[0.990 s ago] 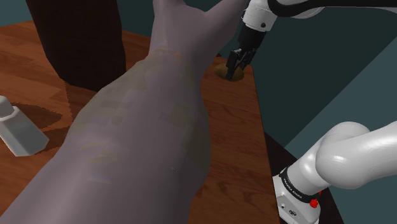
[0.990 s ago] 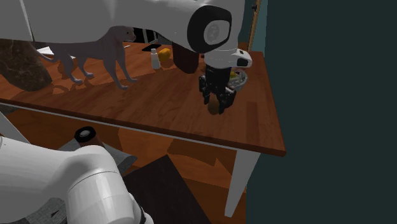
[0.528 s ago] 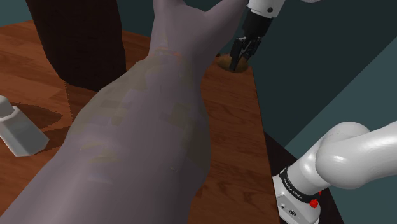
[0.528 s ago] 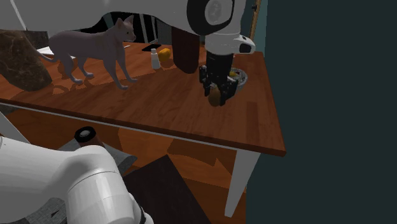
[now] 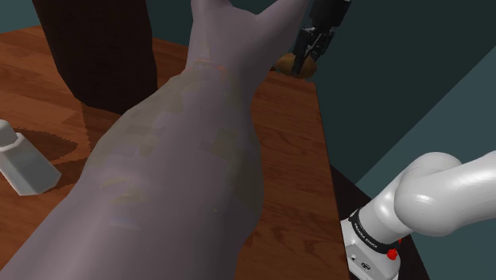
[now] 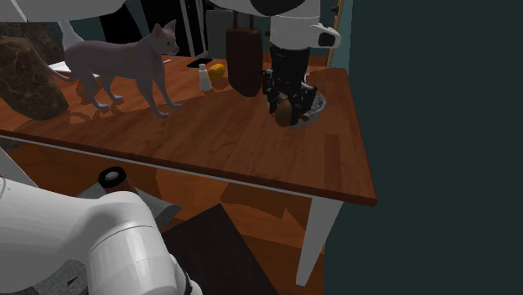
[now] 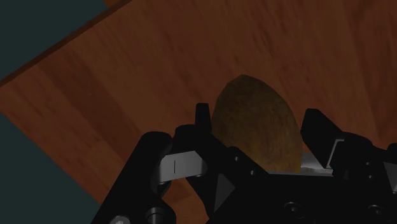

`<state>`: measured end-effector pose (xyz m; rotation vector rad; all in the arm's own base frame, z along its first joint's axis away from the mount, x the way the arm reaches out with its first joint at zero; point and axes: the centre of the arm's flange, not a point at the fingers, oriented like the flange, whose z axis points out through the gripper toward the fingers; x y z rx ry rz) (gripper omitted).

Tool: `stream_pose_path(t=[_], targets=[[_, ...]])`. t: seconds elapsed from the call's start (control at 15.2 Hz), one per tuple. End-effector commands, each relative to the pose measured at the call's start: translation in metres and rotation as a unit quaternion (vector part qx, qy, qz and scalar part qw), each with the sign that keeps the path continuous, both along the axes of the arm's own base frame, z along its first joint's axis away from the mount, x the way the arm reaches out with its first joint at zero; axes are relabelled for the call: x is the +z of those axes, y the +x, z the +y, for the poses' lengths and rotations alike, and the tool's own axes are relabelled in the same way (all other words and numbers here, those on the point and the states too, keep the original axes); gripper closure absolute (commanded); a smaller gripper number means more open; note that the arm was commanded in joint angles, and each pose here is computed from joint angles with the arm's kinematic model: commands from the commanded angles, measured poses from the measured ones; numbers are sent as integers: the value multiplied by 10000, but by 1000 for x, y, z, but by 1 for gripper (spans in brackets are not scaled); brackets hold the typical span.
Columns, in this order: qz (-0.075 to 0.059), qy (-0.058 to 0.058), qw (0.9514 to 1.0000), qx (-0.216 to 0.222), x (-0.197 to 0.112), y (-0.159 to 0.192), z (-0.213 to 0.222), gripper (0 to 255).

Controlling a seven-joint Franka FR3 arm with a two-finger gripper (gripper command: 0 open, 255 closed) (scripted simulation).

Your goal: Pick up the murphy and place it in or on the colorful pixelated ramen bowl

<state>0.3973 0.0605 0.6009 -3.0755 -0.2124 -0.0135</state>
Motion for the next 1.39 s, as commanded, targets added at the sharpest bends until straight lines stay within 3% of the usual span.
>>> stream_pose_path(t=[0.0,0.92,1.32], targets=[[2,0,10000,0,12,0,0,255],[2,-1,10000,0,83,0,0,255],[2,0,10000,0,84,62,50,255]])
